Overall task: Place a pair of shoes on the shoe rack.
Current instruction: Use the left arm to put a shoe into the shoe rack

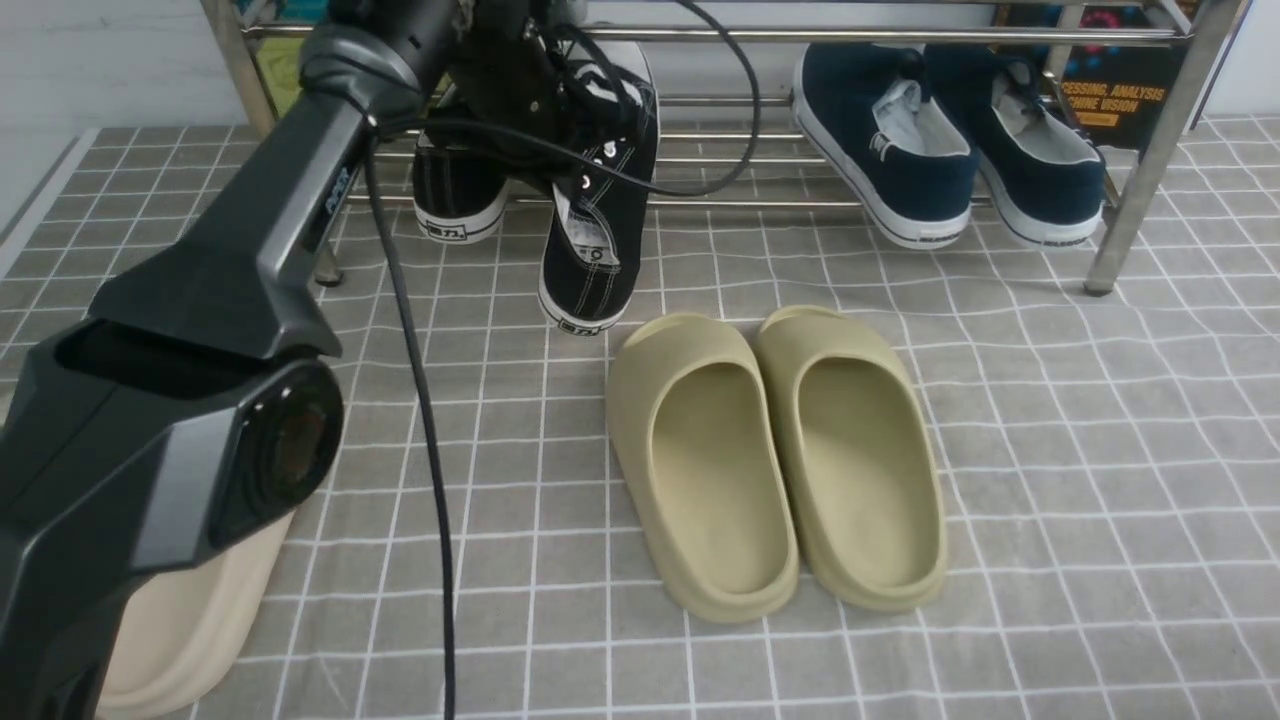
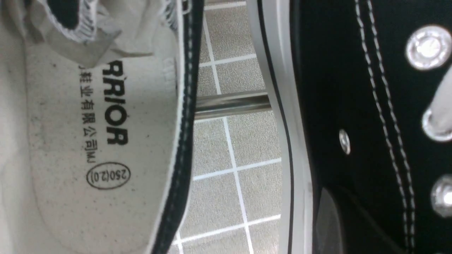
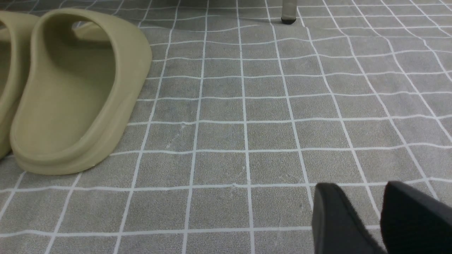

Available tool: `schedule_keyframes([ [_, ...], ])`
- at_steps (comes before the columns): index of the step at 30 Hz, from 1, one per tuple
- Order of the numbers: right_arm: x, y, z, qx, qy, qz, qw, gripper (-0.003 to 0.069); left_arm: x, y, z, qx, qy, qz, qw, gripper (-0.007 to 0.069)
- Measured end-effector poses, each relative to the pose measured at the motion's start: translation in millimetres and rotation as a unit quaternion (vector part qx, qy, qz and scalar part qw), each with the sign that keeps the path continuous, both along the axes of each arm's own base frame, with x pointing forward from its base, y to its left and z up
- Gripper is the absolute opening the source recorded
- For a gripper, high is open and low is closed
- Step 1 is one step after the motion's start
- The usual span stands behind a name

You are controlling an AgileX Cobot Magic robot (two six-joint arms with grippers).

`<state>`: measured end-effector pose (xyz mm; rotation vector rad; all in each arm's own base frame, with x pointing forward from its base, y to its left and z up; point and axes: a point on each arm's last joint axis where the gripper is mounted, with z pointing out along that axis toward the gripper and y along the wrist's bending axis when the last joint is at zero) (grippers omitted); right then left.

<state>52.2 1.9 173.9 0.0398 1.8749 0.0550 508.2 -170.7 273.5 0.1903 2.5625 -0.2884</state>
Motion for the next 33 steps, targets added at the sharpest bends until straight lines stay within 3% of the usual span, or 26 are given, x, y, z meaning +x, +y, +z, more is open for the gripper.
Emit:
schedule_keyframes([
  [8,0.0,0.0,0.0,0.0,0.0,0.0,1.0,0.0239,11.0,-2.2,6.6,-0.019,-0.07,0.007,0.997,0.0059],
  [12,0.0,0.0,0.0,0.0,0.0,0.0,1.0,0.0239,13.3,-2.9,8.8,-0.028,-0.086,0.012,0.996,0.0156],
  [15,0.0,0.0,0.0,0.0,0.0,0.0,1.0,0.0239,16.8,-1.5,13.9,-0.047,-0.107,0.045,0.992,0.0298],
  [18,0.0,0.0,0.0,0.0,0.0,0.0,1.0,0.0239,16.9,-0.4,17.2,-0.062,-0.108,0.064,0.99,0.0369],
  [21,0.0,0.0,0.0,0.0,0.0,0.0,1.0,0.0239,12.9,-0.1,21.6,-0.065,-0.1,0.064,0.991,0.0379],
  [24,0.0,0.0,0.0,0.0,0.0,0.0,1.0,0.0239,3.3,0.4,34.8,-0.058,-0.085,0.045,0.994,0.0351],
  [29,0.0,0.0,0.0,0.0,0.0,0.0,1.0,0.0239,-28.3,6.1,85.4,-0.058,-0.079,0.011,0.995,0.0204],
  [30,0.0,0.0,0.0,0.0,0.0,0.0,1.0,0.0239,-39.0,7.1,101.1,-0.064,-0.081,-0.002,0.995,0.0124],
  [33,0.0,0.0,0.0,-0.001,0.0,0.0,1.0,0.0239,-46.6,4.9,103.5,-0.08,-0.065,-0.013,0.995,0.0002],
])
